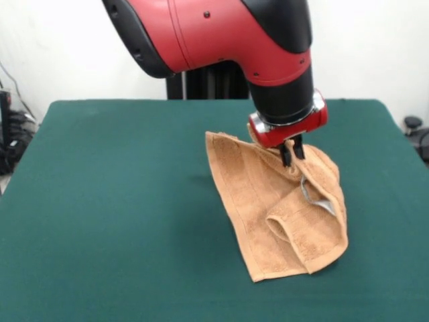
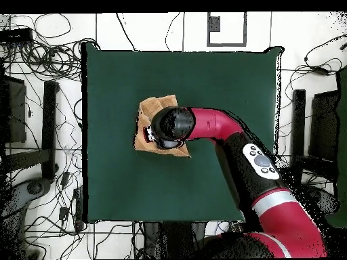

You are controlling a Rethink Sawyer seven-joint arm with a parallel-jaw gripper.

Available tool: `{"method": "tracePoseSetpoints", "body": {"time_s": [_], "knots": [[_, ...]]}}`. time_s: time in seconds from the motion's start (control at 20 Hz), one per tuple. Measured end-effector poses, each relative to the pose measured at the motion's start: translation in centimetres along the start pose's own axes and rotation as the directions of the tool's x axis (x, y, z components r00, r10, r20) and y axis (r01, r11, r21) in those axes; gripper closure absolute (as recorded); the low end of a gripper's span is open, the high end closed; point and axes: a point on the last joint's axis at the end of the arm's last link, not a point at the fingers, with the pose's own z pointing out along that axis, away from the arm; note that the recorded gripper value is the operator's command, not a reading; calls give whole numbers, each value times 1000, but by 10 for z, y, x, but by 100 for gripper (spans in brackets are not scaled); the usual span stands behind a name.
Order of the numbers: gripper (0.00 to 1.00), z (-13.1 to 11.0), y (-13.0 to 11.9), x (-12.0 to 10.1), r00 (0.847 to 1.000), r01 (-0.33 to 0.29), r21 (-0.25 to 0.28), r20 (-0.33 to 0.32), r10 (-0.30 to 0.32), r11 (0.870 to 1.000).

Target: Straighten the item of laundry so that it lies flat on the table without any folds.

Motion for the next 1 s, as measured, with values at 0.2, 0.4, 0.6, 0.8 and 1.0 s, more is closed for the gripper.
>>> {"method": "tracePoseSetpoints", "body": {"time_s": [0.2,0.4,0.6,0.8,1.0], "knots": [[100,0,-3,1,1000,-7,4,-3,7,1000],[100,-3,-8,3,1000,-16,16,-3,16,1000],[100,-7,-10,2,1000,-16,24,3,16,1000],[100,-9,-9,2,1000,-16,26,5,16,1000],[100,-8,-8,1,1000,-14,29,4,14,999]]}}
